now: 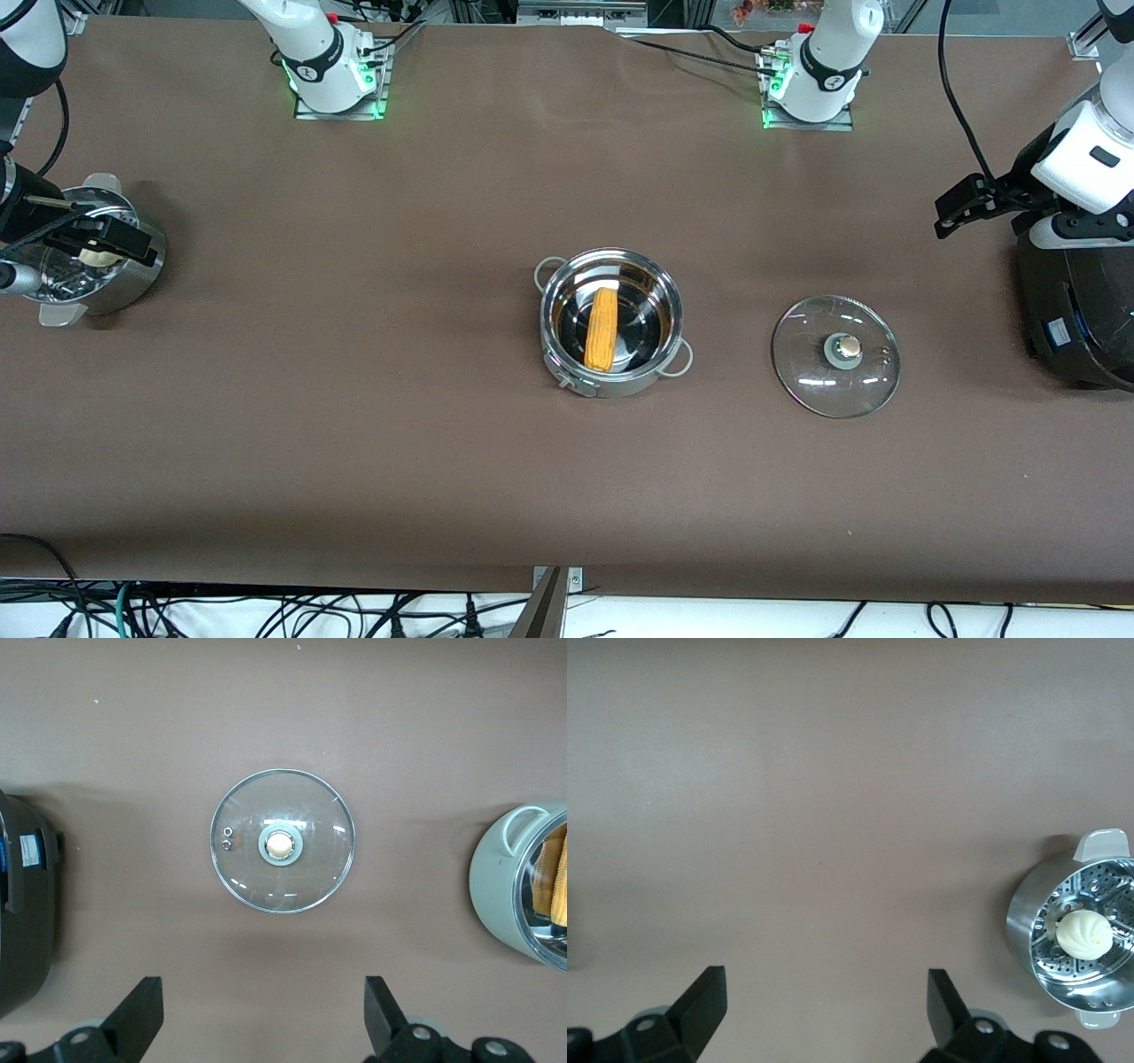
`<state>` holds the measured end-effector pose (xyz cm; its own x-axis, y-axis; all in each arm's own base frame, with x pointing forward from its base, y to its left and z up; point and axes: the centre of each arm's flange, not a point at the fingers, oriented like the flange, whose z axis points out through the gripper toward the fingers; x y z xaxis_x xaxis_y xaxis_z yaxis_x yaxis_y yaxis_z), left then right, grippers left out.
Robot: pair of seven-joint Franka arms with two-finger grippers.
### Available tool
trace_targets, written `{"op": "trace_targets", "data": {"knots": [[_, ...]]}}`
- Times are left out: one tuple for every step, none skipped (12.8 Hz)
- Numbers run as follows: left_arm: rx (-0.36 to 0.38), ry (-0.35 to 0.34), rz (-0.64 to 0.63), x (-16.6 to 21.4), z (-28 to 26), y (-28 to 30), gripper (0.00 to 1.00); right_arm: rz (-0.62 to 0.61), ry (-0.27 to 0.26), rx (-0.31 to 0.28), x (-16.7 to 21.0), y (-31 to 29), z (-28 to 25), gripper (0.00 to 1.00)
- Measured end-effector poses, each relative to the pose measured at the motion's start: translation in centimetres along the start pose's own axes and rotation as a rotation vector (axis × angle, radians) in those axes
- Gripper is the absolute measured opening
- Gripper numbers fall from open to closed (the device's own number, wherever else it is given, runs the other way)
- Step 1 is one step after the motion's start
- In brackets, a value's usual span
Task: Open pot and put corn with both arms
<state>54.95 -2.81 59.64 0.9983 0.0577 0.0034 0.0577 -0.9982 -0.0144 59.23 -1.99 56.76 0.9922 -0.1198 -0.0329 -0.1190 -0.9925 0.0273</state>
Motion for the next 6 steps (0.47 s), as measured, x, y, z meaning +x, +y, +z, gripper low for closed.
{"op": "trace_targets", "data": {"knots": [[0.000,0.000,0.000,0.00,0.00,-0.02,1.00,0.000,0.000,0.000,0.00,0.00,-0.01,1.00],[0.000,0.000,-0.001,0.01,0.00,-0.06,1.00,0.000,0.000,0.000,0.00,-0.01,-0.02,1.00],[0.000,0.000,-0.002,0.01,0.00,-0.10,1.00,-0.001,0.001,0.000,0.00,-0.02,-0.04,1.00],[0.000,0.000,-0.002,0.01,0.00,-0.12,1.00,-0.001,0.002,0.000,0.01,-0.03,-0.09,1.00],[0.000,0.000,-0.003,0.02,0.00,-0.14,1.00,-0.002,0.003,0.000,0.01,-0.03,-0.15,1.00],[0.000,0.000,-0.003,0.02,0.00,-0.15,1.00,-0.002,0.004,0.000,0.02,-0.03,-0.18,1.00]]}}
